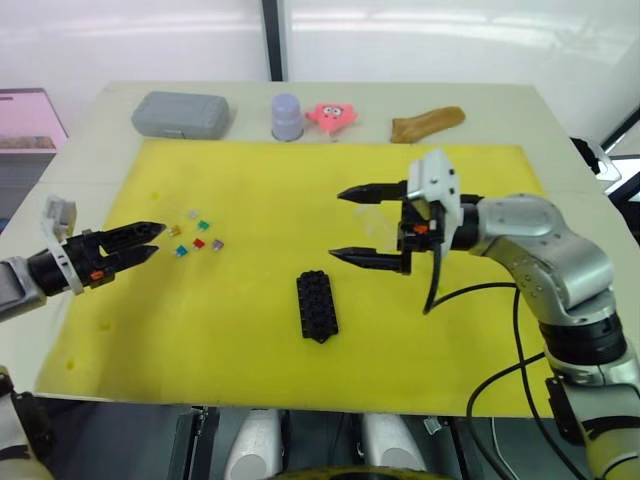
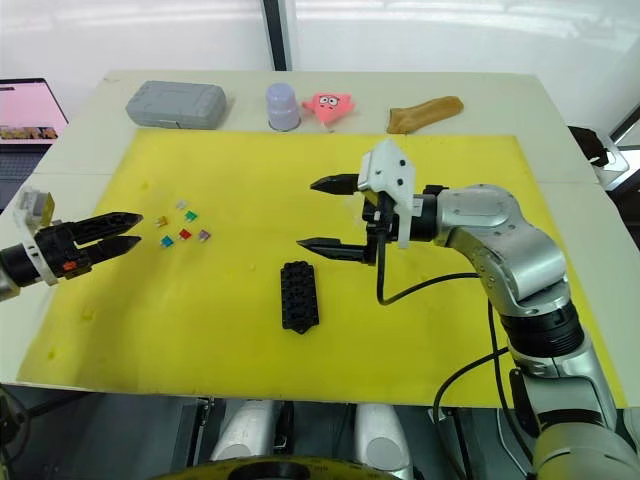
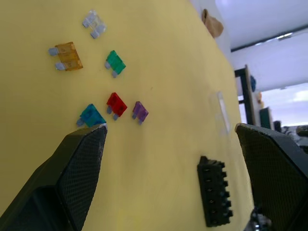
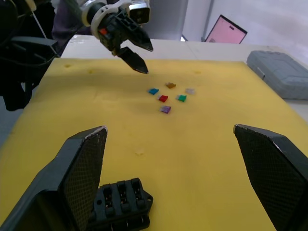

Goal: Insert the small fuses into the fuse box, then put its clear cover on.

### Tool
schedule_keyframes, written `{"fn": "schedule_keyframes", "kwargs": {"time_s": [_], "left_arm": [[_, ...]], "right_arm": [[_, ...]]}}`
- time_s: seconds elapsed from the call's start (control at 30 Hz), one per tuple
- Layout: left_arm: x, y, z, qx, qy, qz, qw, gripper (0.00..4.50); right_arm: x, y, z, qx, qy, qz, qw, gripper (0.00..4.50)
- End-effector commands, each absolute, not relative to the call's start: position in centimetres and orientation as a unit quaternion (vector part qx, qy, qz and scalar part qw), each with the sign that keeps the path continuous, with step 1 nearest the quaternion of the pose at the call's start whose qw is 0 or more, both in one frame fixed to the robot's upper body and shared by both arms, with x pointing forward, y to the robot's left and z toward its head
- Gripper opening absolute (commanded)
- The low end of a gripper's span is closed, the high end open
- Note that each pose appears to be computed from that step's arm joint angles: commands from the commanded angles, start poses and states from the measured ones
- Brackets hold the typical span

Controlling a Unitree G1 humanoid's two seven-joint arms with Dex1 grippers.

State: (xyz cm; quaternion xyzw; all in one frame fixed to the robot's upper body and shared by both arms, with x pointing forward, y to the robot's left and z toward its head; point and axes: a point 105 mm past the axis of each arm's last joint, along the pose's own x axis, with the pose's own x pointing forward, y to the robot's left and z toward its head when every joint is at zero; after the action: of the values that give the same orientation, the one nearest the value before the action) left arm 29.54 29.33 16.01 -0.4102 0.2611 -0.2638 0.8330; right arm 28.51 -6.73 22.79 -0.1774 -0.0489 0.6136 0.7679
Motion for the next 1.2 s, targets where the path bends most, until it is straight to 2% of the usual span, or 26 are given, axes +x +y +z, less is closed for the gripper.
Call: {"fn": "schedule_keyframes", "kwargs": {"time_s": [0.03, 0.13, 0.4, 0.6, 0.83, 1.0, 1.2], "left_arm": [[29.4, 29.7, 17.0, -0.427, 0.235, -0.282, 0.826, 4.5], [29.8, 30.6, 16.4, -0.456, 0.224, -0.266, 0.819, 4.5], [30.6, 32.3, 16.0, -0.458, 0.203, -0.232, 0.834, 4.5], [31.2, 32.3, 15.3, -0.466, 0.201, -0.227, 0.831, 4.5], [29.6, 32.5, 14.8, -0.462, 0.221, -0.232, 0.827, 4.5], [30.4, 33.7, 15.6, -0.48, 0.186, -0.208, 0.832, 4.5], [31.3, 33.1, 15.6, -0.485, 0.179, -0.212, 0.83, 4.5]], "right_arm": [[28.0, -5.5, 24.1, -0.198, -0.087, 0.619, 0.755, 4.46], [27.8, -4.9, 24.2, -0.203, -0.092, 0.622, 0.751, 4.46], [27.8, -5.2, 24.6, -0.213, -0.09, 0.615, 0.754, 4.46], [28.0, -5.6, 24.7, -0.221, -0.086, 0.608, 0.758, 4.46], [28.3, -5.8, 24.6, -0.217, -0.085, 0.6, 0.765, 4.46], [28.3, -5.5, 24.6, -0.217, -0.087, 0.605, 0.761, 4.46], [28.6, -5.2, 24.8, -0.22, -0.091, 0.607, 0.758, 4.46]]}}
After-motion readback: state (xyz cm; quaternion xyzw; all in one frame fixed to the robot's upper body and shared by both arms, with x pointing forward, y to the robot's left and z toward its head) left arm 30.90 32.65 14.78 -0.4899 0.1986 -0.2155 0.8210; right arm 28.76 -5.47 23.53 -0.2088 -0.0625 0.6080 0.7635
